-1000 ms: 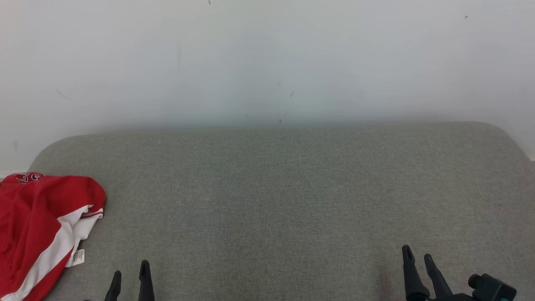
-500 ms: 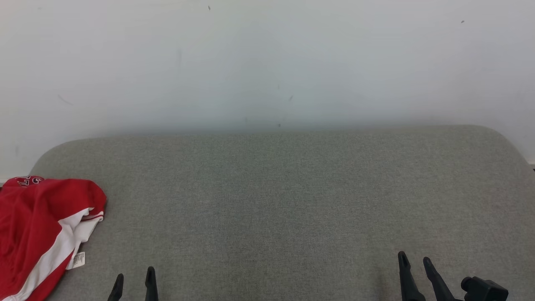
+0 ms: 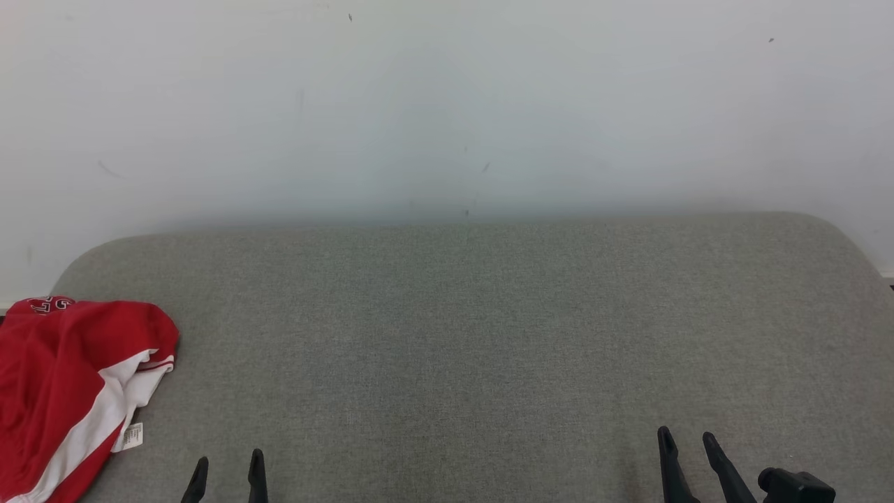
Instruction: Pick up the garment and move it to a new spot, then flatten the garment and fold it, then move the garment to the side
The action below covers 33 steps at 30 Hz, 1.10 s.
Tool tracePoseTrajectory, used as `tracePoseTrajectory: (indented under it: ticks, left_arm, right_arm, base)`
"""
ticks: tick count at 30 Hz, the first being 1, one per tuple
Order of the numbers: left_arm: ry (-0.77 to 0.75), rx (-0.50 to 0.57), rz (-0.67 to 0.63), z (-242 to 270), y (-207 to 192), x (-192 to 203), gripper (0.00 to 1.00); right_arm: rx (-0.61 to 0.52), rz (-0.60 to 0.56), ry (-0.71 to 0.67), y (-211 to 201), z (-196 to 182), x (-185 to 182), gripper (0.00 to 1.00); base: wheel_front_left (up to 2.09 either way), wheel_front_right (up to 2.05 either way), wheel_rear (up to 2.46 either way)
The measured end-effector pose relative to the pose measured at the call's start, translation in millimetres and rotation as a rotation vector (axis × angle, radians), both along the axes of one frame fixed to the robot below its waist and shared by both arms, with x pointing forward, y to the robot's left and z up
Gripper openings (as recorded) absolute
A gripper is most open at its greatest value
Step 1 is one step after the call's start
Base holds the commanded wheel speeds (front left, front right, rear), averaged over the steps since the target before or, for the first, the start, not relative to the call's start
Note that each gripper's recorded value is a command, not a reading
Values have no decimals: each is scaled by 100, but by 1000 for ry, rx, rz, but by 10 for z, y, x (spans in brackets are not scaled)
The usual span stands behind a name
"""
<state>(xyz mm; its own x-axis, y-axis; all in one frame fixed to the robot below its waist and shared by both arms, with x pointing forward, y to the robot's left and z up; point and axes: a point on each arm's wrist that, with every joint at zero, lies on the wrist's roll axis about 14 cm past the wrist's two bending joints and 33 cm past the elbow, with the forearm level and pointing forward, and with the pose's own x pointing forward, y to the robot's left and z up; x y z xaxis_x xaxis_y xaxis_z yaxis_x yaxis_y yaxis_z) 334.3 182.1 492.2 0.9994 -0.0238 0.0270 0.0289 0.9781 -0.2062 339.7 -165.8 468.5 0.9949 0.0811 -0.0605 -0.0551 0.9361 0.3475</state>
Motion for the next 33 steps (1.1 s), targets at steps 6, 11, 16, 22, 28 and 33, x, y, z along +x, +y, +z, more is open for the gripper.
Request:
tracePoseTrajectory:
  ticks: [6,11,16,22,28,33]
  left_arm:
    - [-7,32,0,4,7,-16,100]
    - [-12,52,8,2,38,-31,100]
    - [-18,63,13,5,53,-42,100]
    - [-24,80,6,6,34,-53,100]
    - [-22,83,0,-11,11,-59,100]
    - [-16,76,0,-29,7,-62,100]
  right_arm:
    - [-46,15,-15,32,17,-12,100]
    - [-80,25,-26,49,29,-24,100]
    - [-112,36,-29,70,27,-44,100]
    - [-162,43,-39,69,36,-61,100]
    - [-186,44,-47,62,48,-69,100]
    - [-183,40,-45,60,42,-76,100]
  base:
    - [0,0,0]
    - [0,0,0]
    - [0,0,0]
    - [0,0,0]
    - [0,0,0]
    - [0,0,0]
